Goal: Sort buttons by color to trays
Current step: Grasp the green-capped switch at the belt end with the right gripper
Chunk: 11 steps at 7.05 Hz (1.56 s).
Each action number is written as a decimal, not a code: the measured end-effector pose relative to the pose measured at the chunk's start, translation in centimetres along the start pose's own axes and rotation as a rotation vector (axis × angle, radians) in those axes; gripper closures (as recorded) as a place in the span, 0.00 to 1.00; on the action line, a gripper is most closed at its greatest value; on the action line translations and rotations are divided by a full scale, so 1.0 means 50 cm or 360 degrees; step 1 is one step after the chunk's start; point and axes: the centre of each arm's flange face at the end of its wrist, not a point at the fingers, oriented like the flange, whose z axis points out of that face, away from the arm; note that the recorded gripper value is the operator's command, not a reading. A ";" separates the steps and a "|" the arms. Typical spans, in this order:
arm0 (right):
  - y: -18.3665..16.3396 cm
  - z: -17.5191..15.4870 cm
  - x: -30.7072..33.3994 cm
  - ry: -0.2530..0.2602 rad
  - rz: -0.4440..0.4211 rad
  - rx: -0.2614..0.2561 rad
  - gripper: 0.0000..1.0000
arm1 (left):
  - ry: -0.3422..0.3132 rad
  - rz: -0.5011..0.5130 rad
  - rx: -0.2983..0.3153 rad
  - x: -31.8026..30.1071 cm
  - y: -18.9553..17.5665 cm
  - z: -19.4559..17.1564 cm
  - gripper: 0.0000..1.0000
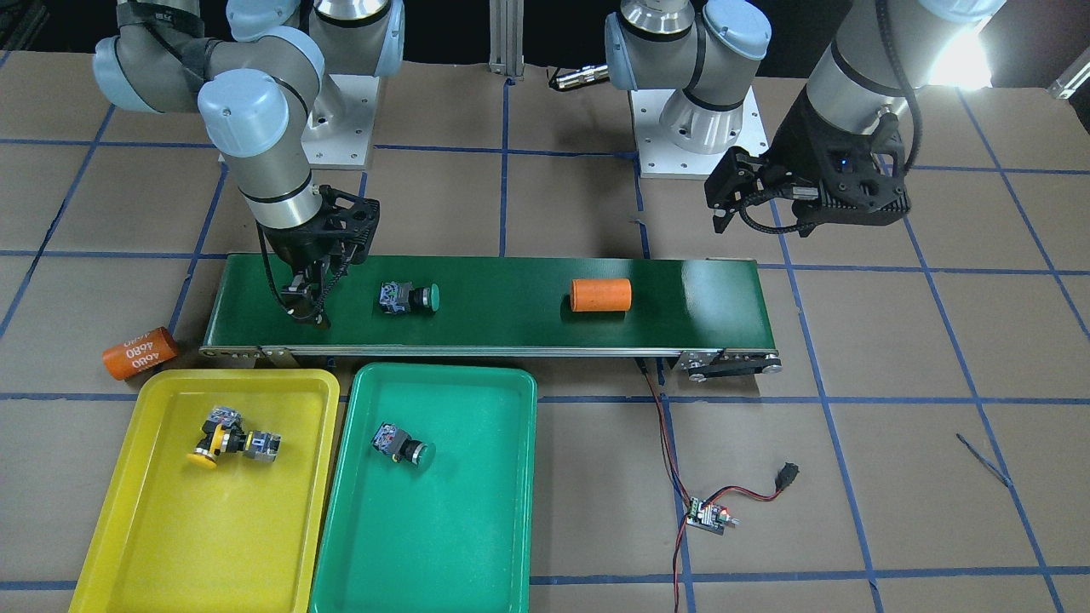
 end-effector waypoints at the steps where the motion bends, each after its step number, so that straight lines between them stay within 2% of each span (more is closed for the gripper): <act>1: -0.019 0.000 0.002 -0.0016 -0.0033 0.0002 0.00 | 0.0000 -0.0002 -0.0001 0.000 -0.002 0.003 0.00; 3: -0.048 0.009 0.024 -0.0132 -0.0074 -0.0007 0.02 | 0.0004 0.0003 0.0003 0.001 -0.004 0.006 0.00; 4: -0.059 0.016 0.028 -0.0176 -0.0088 -0.0015 0.12 | -0.0004 0.0005 0.0004 0.000 -0.002 0.006 0.00; 5: -0.069 0.019 0.027 -0.0192 -0.0105 -0.0037 0.28 | -0.0008 0.0006 0.0006 0.000 -0.001 0.005 0.00; 8: -0.083 0.022 0.019 -0.0198 -0.0148 -0.0101 0.60 | -0.0010 0.0006 0.0008 -0.001 0.000 0.005 0.00; 9: -0.084 0.019 0.021 -0.0190 -0.0156 -0.0102 0.67 | -0.0010 0.0007 0.0008 -0.001 0.000 0.005 0.00; 11: -0.090 0.005 0.040 -0.0148 -0.0165 -0.0089 0.73 | -0.0010 0.0007 0.0011 -0.001 -0.001 0.003 0.00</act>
